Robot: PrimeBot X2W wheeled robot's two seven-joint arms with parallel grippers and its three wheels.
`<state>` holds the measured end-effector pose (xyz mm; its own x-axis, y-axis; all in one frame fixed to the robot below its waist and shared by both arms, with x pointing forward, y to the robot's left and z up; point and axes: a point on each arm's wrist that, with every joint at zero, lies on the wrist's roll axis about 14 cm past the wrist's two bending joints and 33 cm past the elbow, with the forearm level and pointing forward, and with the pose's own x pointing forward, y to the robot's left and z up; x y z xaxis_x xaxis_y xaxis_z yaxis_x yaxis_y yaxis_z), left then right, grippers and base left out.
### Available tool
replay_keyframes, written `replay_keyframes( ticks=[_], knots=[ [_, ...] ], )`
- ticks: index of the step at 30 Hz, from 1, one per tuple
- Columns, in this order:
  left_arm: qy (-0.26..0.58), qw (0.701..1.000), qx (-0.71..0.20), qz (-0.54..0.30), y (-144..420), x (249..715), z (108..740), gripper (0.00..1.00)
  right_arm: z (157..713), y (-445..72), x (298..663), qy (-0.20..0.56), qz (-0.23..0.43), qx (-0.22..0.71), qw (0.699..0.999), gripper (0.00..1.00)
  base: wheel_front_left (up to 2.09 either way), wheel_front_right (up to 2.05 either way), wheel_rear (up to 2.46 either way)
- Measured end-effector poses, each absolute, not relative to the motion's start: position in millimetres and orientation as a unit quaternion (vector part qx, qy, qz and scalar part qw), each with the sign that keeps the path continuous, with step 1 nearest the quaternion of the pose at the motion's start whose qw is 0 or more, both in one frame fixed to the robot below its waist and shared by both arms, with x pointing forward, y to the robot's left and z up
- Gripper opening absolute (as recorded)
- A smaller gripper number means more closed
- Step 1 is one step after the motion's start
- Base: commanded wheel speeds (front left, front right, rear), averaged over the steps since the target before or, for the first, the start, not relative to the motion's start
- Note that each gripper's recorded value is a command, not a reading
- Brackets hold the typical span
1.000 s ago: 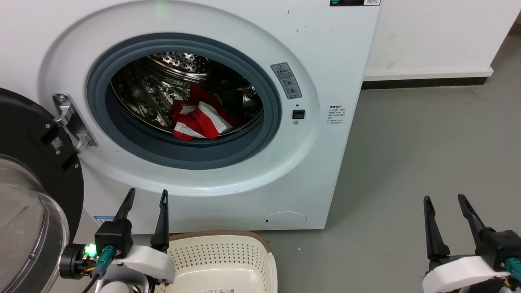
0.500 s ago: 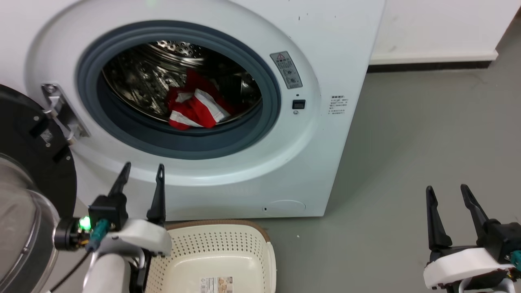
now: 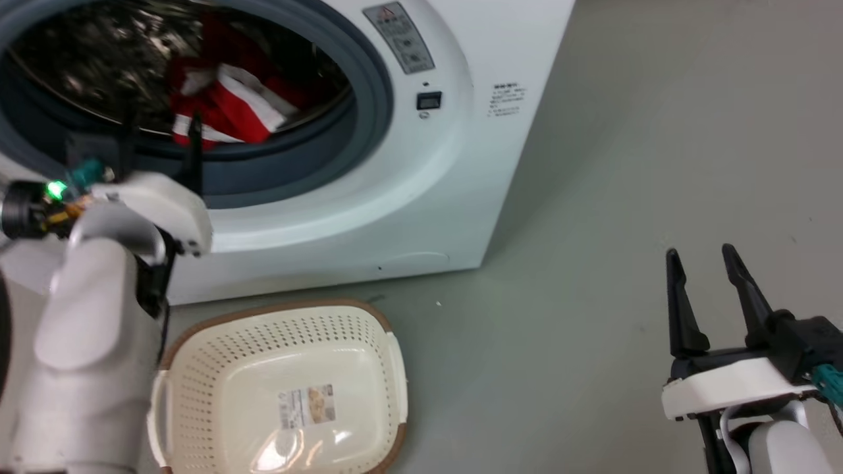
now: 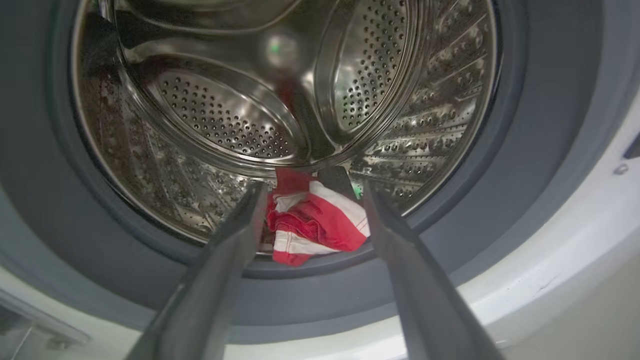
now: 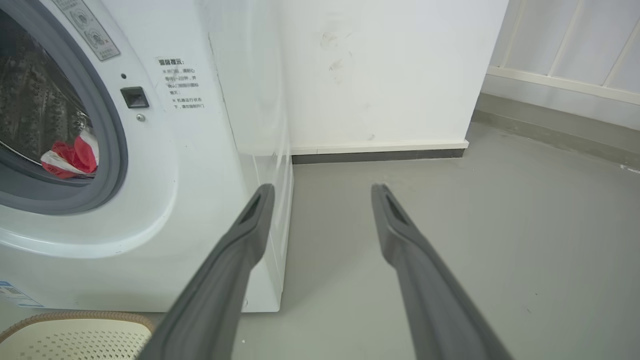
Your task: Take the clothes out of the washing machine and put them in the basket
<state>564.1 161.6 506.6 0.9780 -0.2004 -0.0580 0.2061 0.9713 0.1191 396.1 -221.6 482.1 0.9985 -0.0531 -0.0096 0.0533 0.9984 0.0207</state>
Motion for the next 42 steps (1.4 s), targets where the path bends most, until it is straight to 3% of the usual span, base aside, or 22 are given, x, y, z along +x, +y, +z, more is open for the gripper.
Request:
replay_keyframes(
  ticks=[16, 32, 33, 35, 36, 37, 38, 42],
  knots=[
    [0.234, 0.955, 0.127, -0.131, 144.1, 686.0, 428.2, 1.0, 420.2, -257.4, 400.4, 0.081, -0.085, 0.037, 0.992, 1.0, 0.0, 0.0, 0.0],
    [0.455, 0.871, 0.164, -0.084, 174.8, 704.2, 336.4, 1.0, 389.8, -282.0, 385.9, 0.13, -0.133, 0.046, 0.982, 1.0, 0.0, 0.0, 0.0],
    [0.466, 0.866, 0.162, -0.081, 175.1, 702.5, 333.2, 0.96, 389.3, -282.5, 386.4, 0.13, -0.133, 0.046, 0.981, 1.0, 0.0, 0.0, 0.0],
    [0.479, 0.86, 0.156, -0.079, 172.5, 700.2, 329.6, 0.6, 389.6, -283.1, 388.9, 0.128, -0.133, 0.047, 0.982, 1.0, 0.0, 0.0, 0.0],
    [0.484, 0.858, 0.153, -0.077, 171.5, 699.6, 328.8, 0.41, 390.0, -283.4, 390.4, 0.127, -0.133, 0.047, 0.982, 1.0, 0.0, 0.0, 0.0],
    [0.488, 0.856, 0.154, -0.077, 170.4, 699.2, 328.5, 0.09, 390.0, -283.1, 391.2, 0.127, -0.132, 0.047, 0.982, 1.0, 0.0, 0.0, 0.0],
    [0.486, 0.858, 0.151, -0.075, 168.8, 700.6, 329.5, 0.0, 389.5, -283.2, 391.0, 0.128, -0.133, 0.048, 0.982, 1.0, 0.0, 0.0, 0.0],
    [0.474, 0.865, 0.145, -0.072, 163.6, 703.6, 332.5, 0.0, 391.2, -285.8, 391.7, 0.125, -0.136, 0.048, 0.982, 1.0, 0.0, 0.0, 0.0]
  ],
)
